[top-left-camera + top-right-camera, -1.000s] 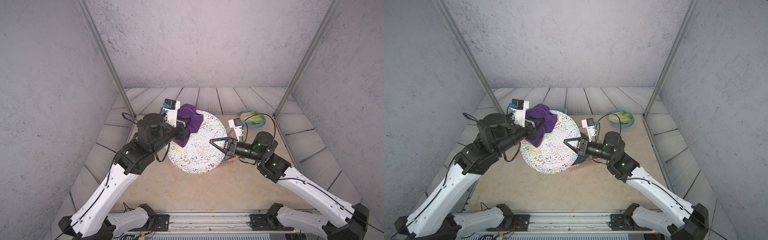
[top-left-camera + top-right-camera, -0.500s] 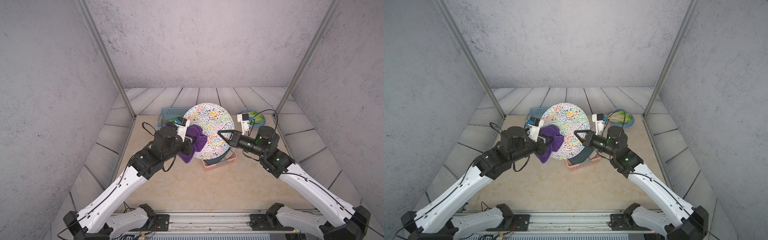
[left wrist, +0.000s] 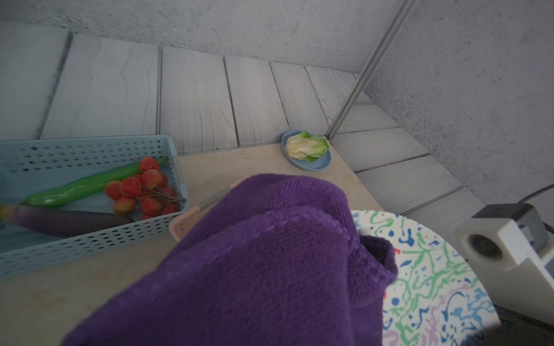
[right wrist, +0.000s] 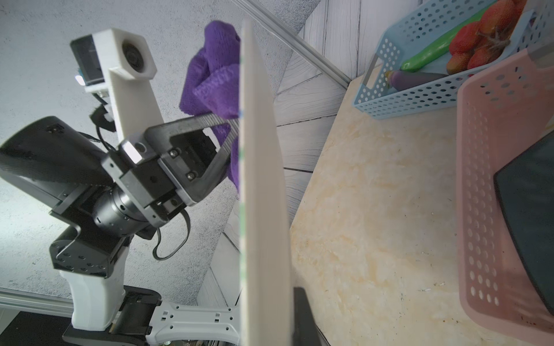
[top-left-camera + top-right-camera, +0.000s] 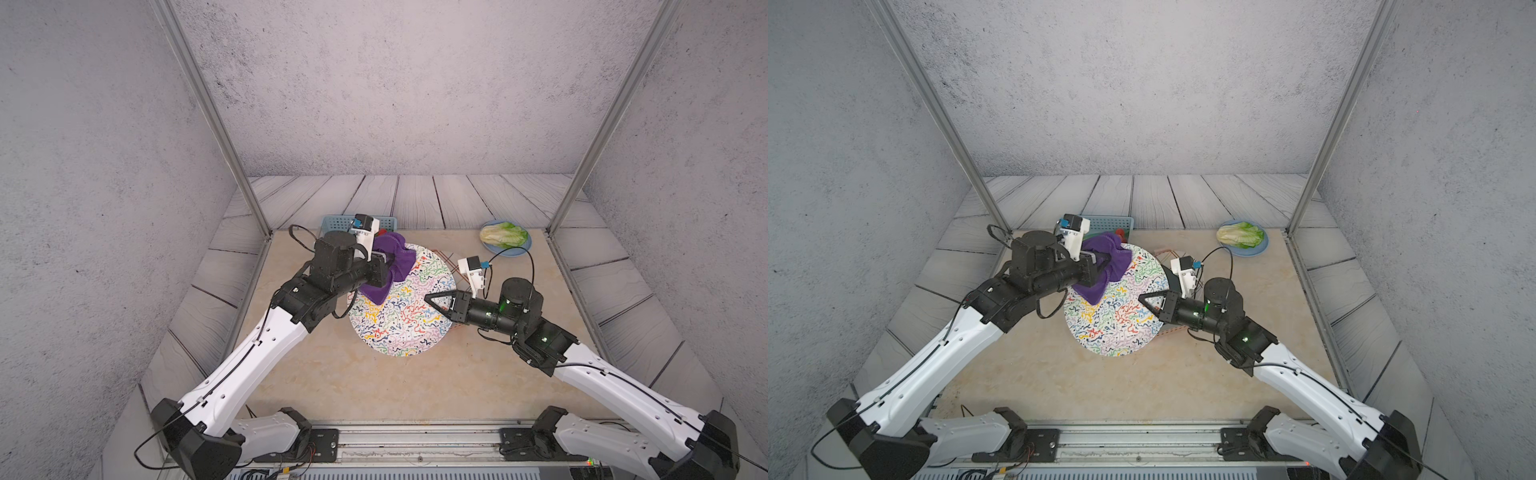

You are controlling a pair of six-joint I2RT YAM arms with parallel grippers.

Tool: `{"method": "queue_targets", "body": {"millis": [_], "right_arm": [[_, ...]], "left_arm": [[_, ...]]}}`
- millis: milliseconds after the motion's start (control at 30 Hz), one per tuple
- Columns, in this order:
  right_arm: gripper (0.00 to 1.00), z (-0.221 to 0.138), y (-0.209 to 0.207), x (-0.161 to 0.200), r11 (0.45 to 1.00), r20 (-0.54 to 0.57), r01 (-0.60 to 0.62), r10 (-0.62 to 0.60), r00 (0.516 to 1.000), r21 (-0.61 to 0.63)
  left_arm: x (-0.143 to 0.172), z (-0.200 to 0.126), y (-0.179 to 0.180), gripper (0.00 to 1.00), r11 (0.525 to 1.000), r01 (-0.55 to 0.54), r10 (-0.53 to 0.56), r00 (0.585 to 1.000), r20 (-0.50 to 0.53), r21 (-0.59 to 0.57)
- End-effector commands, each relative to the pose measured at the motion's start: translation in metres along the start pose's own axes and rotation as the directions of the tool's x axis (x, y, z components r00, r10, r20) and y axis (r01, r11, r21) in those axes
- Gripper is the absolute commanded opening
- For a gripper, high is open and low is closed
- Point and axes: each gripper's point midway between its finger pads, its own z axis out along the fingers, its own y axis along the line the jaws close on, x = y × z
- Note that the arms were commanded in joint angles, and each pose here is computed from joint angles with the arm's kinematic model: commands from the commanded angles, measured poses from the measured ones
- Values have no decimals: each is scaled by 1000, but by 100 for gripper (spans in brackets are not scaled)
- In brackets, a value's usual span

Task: Wipe the wet plate dry
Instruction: Wipe the plate with towel.

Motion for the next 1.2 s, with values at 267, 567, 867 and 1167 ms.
{"method": "queue_targets", "body": {"millis": [267,567,867,1167], "right_arm": [[0,-61,102,-109,941,316,124,-19,949,-316],[0,-78,116,-104,870,345,124,57,937,-478],[0,-57,132,-99,781,215,82,68,974,-619],[0,-21,157,-85,752,146,66,41,988,-656]], "left_arm": [[113,-7,30,0,989,115,-128,981,-146,-98],[-28,-78,24,0,583,605,-704,709,-34,541],[-123,-164,-40,0,301,427,-785,619,-33,853],[-126,-182,-103,0,179,357,-745,658,-111,917]]}}
